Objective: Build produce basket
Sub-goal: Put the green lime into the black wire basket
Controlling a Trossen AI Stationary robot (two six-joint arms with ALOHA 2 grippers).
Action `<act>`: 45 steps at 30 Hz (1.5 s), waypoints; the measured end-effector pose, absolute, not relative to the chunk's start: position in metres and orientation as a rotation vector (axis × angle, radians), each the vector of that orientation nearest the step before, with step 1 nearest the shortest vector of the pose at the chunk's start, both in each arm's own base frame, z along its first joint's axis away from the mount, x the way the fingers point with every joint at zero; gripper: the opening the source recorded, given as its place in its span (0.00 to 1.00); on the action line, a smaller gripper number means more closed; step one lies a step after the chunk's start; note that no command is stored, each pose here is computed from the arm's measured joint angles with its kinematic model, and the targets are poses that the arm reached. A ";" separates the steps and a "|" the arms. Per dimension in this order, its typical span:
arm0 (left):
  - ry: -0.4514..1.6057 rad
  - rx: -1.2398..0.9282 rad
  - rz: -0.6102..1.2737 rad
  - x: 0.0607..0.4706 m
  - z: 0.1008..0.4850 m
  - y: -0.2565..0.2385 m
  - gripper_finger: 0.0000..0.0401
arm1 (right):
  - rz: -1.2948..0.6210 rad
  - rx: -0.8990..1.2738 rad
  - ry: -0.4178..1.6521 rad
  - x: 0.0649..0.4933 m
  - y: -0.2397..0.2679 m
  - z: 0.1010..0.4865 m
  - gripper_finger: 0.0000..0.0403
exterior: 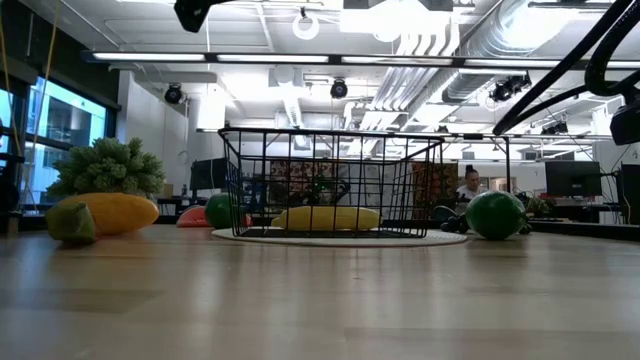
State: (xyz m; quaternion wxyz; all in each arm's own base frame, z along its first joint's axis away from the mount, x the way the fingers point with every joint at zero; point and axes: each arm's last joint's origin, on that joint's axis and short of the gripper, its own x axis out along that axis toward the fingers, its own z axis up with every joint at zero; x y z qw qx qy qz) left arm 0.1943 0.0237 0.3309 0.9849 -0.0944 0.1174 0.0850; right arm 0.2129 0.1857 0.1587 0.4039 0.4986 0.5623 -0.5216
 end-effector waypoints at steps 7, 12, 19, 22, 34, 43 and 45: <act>0.239 -0.190 0.172 0.194 0.331 0.024 0.46 | -1.360 1.225 1.424 0.211 0.184 0.156 0.63; 0.239 -0.189 0.173 0.194 0.331 0.024 0.46 | -1.358 1.223 1.425 0.212 0.185 0.154 0.55; 0.241 -0.163 0.174 0.194 0.331 0.024 0.46 | -1.357 1.221 1.423 0.212 0.185 0.154 0.48; 0.241 -0.162 0.176 0.194 0.331 0.024 0.46 | -1.331 1.203 1.436 0.212 0.185 0.154 0.47; 0.177 -0.205 0.173 0.195 0.336 0.024 0.46 | -0.728 0.995 1.146 0.200 0.143 0.250 0.47; 0.160 -0.374 0.160 0.195 0.337 0.023 0.46 | -0.226 0.743 0.893 0.230 0.076 0.298 0.47; 0.158 -0.403 0.162 0.195 0.337 0.023 0.46 | -0.150 0.668 0.885 0.243 0.063 0.296 0.47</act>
